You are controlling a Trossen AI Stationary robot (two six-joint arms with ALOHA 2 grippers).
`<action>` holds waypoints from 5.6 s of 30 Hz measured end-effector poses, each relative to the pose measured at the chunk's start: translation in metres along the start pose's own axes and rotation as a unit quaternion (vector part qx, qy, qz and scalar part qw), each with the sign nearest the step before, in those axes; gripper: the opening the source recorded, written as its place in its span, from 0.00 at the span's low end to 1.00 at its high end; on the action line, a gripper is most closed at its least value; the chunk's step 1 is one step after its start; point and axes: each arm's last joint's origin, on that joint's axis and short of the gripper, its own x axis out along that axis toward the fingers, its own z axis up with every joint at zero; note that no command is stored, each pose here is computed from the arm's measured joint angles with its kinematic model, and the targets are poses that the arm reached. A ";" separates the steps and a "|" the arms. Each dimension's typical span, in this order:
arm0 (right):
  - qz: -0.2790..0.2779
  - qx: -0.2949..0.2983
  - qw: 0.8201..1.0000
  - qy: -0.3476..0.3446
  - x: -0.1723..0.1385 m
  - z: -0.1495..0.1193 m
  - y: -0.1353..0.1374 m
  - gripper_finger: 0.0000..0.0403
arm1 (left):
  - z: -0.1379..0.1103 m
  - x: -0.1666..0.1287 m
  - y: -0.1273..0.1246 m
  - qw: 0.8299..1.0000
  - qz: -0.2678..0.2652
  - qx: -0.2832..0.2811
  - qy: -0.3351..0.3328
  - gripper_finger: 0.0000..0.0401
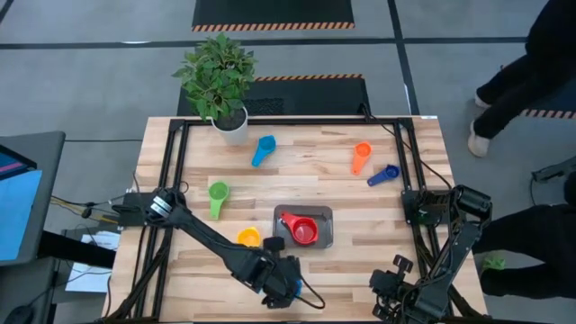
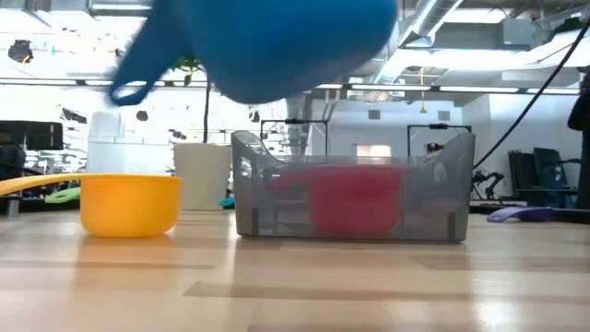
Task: Nest measuring cups in basket
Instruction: Stack the blue measuring cup on top of the red measuring cup into the black bin, then stack the yellow measuring cup on top of the blue measuring cup into the black bin
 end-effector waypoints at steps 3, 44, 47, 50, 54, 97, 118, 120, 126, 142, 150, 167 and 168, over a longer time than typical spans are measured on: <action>0.000 0.000 1.000 0.000 0.000 0.000 0.000 0.16 | 0.009 -0.008 0.020 0.996 0.065 0.057 0.001 0.00; 0.010 0.009 1.000 -0.025 0.001 0.004 0.002 0.16 | 0.045 0.055 0.134 0.984 0.062 0.167 0.028 0.06; 0.009 0.013 1.000 -0.024 0.002 0.006 0.002 0.16 | 0.043 0.058 0.136 0.986 0.048 0.154 0.031 0.09; 0.008 0.013 1.000 -0.024 0.002 0.007 0.002 0.16 | 0.045 0.058 0.135 0.988 0.045 0.145 0.023 0.13; 0.008 0.016 1.000 -0.024 0.002 0.008 0.002 0.16 | 0.044 0.058 0.134 0.990 0.037 0.134 0.026 0.19; -0.081 0.015 0.996 -0.029 0.025 0.072 -0.017 0.16 | -0.187 -0.029 0.149 0.960 -0.075 -0.256 -0.089 0.30; -0.101 0.004 0.995 -0.019 0.014 0.044 -0.019 0.16 | -0.154 0.047 0.123 0.982 -0.015 -0.184 0.047 0.41; -0.105 0.015 0.994 -0.010 0.013 0.042 -0.020 0.16 | -0.152 0.053 0.121 0.982 -0.011 -0.182 0.054 0.40; -0.164 0.089 0.982 0.021 0.005 0.026 -0.031 0.16 | -0.150 0.063 0.121 0.979 -0.023 -0.186 0.078 0.24; -0.191 0.189 0.963 -0.037 -0.012 -0.009 -0.039 0.16 | -0.065 -0.016 0.126 0.999 0.023 -0.026 0.030 0.01; -0.188 0.181 0.965 -0.041 -0.014 -0.015 -0.040 0.16 | -0.017 -0.025 0.150 0.987 0.056 0.102 -0.112 0.00; -0.184 0.179 0.966 -0.041 -0.014 -0.014 -0.039 0.16 | 0.018 0.044 0.160 0.965 0.015 0.218 -0.142 0.00; -0.184 0.179 0.966 -0.041 -0.014 -0.015 -0.039 0.16 | 0.019 0.047 0.159 0.963 0.016 0.232 -0.136 0.00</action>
